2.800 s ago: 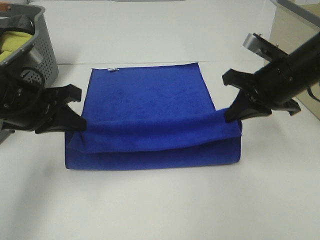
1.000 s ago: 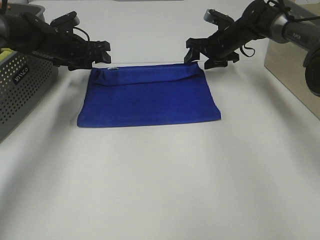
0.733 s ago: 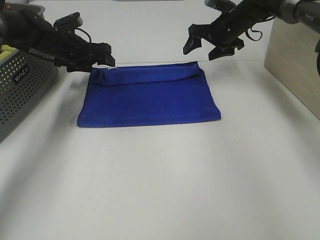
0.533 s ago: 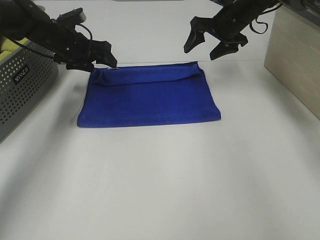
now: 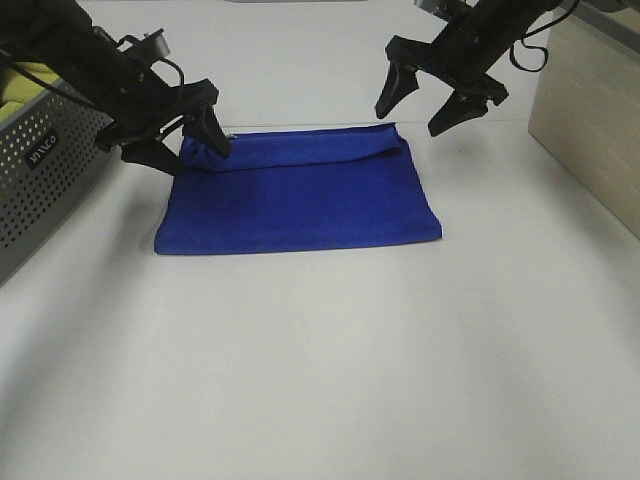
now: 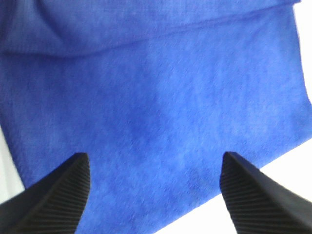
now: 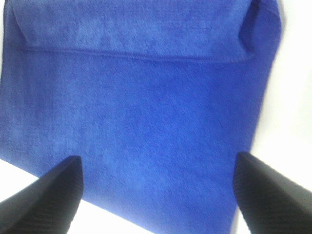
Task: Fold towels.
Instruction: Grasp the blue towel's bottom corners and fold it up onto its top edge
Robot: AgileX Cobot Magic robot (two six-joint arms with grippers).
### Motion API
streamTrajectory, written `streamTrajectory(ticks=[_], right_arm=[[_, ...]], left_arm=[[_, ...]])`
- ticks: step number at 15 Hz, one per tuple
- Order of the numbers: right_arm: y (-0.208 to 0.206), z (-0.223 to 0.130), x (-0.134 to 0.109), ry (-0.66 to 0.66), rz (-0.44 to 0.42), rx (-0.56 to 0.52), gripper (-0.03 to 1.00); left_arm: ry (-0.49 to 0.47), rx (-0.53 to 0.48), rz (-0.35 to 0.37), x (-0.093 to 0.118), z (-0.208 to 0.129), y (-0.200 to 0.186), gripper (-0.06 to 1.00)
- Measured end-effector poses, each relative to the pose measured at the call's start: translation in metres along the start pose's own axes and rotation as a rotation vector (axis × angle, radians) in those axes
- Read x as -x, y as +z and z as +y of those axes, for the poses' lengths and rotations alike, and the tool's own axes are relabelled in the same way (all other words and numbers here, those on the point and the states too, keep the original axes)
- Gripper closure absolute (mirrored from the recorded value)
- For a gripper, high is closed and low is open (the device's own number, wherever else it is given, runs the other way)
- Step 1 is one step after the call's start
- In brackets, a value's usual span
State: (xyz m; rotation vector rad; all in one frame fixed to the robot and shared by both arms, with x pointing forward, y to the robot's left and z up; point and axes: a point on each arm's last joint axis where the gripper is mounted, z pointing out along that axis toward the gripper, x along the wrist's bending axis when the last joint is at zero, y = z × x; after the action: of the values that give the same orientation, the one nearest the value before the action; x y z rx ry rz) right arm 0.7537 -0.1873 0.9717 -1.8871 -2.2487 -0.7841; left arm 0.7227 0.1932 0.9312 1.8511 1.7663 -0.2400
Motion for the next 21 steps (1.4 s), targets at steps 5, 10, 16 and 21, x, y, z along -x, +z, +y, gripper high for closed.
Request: streamTrajectory(ticks=[5, 10, 16, 21], right_arm=[[0.011, -0.039, 0.013, -0.007, -0.072, -0.177, 0.19], [0.034, -0.063, 0.023, 0.025, -0.051, -0.271, 0.19], [0.048, -0.065, 0.028, 0.035, -0.044, -0.181, 0.19], [0.065, -0.069, 0.03, 0.049, -0.024, -0.191, 0.21]], left_arm=[[-0.056, -0.024, 0.071, -0.01, -0.036, -0.005, 0.24], [-0.153, -0.018, 0.15, -0.035, -0.076, 0.014, 0.24], [-0.152, 0.07, 0.176, -0.039, -0.069, 0.016, 0.24], [-0.165, 0.092, 0.158, -0.034, -0.07, 0.034, 0.24]])
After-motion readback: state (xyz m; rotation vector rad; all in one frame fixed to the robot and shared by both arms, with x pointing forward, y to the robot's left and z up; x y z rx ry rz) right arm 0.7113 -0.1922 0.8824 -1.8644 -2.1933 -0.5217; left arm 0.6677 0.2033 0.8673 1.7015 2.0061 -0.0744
